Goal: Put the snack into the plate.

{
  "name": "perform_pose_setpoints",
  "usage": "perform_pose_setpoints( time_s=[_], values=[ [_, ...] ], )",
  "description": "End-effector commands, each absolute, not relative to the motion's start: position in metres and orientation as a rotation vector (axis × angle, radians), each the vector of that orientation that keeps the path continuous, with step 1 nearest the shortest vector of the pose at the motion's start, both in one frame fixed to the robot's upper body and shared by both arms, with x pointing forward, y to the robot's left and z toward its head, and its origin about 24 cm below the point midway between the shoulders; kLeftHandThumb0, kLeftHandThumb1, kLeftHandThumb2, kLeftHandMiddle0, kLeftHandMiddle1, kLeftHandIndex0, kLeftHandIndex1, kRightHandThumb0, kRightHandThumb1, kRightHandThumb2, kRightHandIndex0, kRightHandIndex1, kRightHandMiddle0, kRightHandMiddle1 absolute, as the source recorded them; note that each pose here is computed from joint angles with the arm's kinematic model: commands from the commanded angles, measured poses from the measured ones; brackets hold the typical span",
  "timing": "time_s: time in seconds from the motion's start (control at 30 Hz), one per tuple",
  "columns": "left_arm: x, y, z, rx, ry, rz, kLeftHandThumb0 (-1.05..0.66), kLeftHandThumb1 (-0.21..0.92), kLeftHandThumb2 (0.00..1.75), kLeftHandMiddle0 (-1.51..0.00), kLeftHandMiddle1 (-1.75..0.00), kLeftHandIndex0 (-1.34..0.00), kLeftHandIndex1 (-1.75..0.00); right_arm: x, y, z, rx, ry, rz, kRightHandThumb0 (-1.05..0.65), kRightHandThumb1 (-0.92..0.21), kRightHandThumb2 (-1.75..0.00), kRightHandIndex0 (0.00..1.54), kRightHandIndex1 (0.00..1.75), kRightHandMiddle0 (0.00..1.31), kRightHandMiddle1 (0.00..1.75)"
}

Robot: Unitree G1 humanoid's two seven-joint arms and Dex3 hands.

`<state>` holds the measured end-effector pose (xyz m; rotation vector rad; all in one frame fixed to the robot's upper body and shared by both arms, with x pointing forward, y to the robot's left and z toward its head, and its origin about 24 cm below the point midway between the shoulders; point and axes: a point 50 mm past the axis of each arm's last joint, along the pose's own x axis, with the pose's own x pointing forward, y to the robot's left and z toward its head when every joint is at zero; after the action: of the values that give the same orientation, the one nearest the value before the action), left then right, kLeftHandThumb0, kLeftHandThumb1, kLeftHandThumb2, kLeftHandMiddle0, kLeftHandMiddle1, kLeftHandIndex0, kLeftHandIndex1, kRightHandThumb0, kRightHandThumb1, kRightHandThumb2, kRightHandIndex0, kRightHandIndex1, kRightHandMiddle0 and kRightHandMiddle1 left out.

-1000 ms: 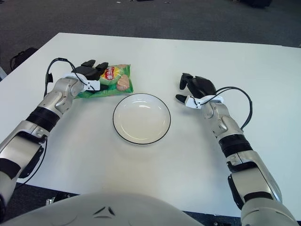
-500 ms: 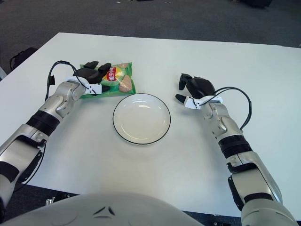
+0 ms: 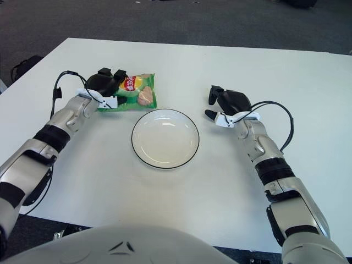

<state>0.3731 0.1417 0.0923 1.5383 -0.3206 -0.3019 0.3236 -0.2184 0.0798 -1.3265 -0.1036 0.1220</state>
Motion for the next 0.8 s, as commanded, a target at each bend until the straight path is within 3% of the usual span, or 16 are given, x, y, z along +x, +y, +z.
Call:
perform_pose_setpoints(
  time_s=[0.0, 0.27, 0.43, 0.77],
  values=[
    [0.345, 0.163, 0.015, 1.591, -0.081, -0.497, -0.01, -0.04, 1.60, -0.95, -1.41, -0.73, -1.74, 0.299, -0.217, 0.024, -1.329, 0.124, 0.272, -0.01, -0.38, -1.25, 0.60, 1.72, 0.30, 1.75],
    [0.352, 0.168, 0.034, 1.542, -0.160, -0.440, 0.00, -0.08, 1.68, -0.98, -1.48, -0.71, -1.75, 0.301, -0.215, 0.021, -1.331, 0.141, 0.272, -0.01, -0.40, -1.22, 0.59, 1.69, 0.30, 1.75],
    [0.365, 0.166, 0.065, 1.451, -0.204, -0.350, 0.00, -0.09, 1.70, -0.98, -1.53, -0.70, -1.75, 0.302, -0.216, 0.019, -1.347, 0.136, 0.278, -0.01, -0.44, -1.13, 0.59, 1.59, 0.31, 1.75],
    [0.379, 0.169, 0.135, 1.330, -0.367, -0.203, 0.00, -0.10, 1.72, -0.97, -1.56, -0.71, -1.75, 0.303, -0.218, 0.017, -1.357, 0.134, 0.298, -0.01, -0.48, -1.07, 0.58, 1.55, 0.29, 1.75]
  ],
)
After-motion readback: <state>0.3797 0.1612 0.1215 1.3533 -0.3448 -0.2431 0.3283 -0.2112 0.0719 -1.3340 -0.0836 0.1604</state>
